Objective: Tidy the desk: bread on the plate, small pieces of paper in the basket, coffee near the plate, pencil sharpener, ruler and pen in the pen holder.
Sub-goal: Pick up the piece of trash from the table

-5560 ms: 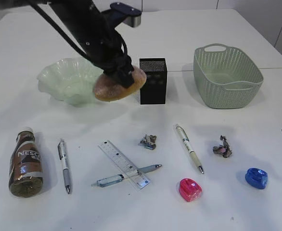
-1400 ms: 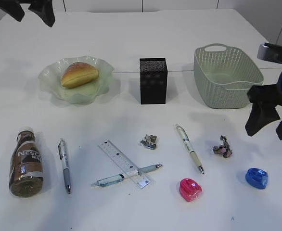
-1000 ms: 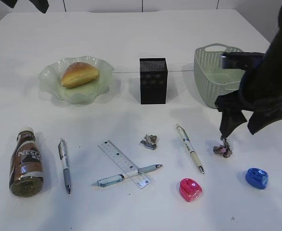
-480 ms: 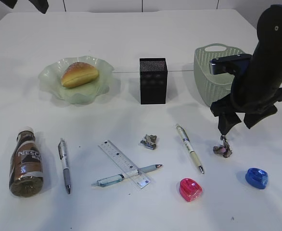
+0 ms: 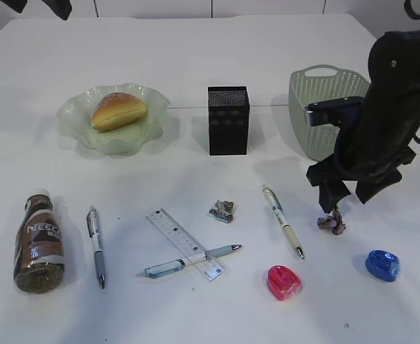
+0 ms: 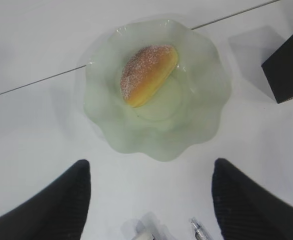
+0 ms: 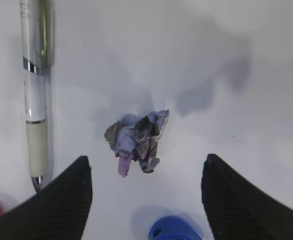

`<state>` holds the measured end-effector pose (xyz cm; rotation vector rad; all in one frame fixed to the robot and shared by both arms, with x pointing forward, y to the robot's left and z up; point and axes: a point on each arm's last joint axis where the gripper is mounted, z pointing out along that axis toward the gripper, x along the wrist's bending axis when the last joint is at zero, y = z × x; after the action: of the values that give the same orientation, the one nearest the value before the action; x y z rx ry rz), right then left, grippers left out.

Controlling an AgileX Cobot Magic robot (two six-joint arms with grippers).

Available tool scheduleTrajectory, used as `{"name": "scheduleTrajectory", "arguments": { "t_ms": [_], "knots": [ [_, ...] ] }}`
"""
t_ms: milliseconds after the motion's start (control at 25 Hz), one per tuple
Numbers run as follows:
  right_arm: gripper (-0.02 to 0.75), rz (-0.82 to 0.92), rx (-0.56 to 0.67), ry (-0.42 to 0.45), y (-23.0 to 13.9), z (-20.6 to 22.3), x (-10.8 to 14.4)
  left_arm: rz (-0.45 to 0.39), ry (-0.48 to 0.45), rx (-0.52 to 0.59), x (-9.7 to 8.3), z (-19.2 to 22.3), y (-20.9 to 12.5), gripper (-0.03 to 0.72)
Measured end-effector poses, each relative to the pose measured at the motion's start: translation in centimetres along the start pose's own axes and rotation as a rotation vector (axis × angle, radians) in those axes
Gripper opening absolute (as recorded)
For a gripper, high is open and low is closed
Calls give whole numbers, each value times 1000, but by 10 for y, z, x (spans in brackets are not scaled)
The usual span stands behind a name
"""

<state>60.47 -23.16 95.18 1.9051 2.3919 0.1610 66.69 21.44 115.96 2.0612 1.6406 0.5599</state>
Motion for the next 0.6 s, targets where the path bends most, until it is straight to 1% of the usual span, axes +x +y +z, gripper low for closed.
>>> {"name": "scheduleTrajectory", "arguments": {
  "t_ms": [80, 320, 600],
  "knots": [
    [533, 0, 31, 1, 0, 12, 0, 0, 0, 0, 0, 0, 0, 529],
    [533, 1, 62, 3, 0, 27, 0, -1, -3, 0, 0, 0, 0, 529],
    [533, 5, 52, 6, 4, 38, 0, -1, -3, 0, 0, 0, 0, 529]
  ]
}}
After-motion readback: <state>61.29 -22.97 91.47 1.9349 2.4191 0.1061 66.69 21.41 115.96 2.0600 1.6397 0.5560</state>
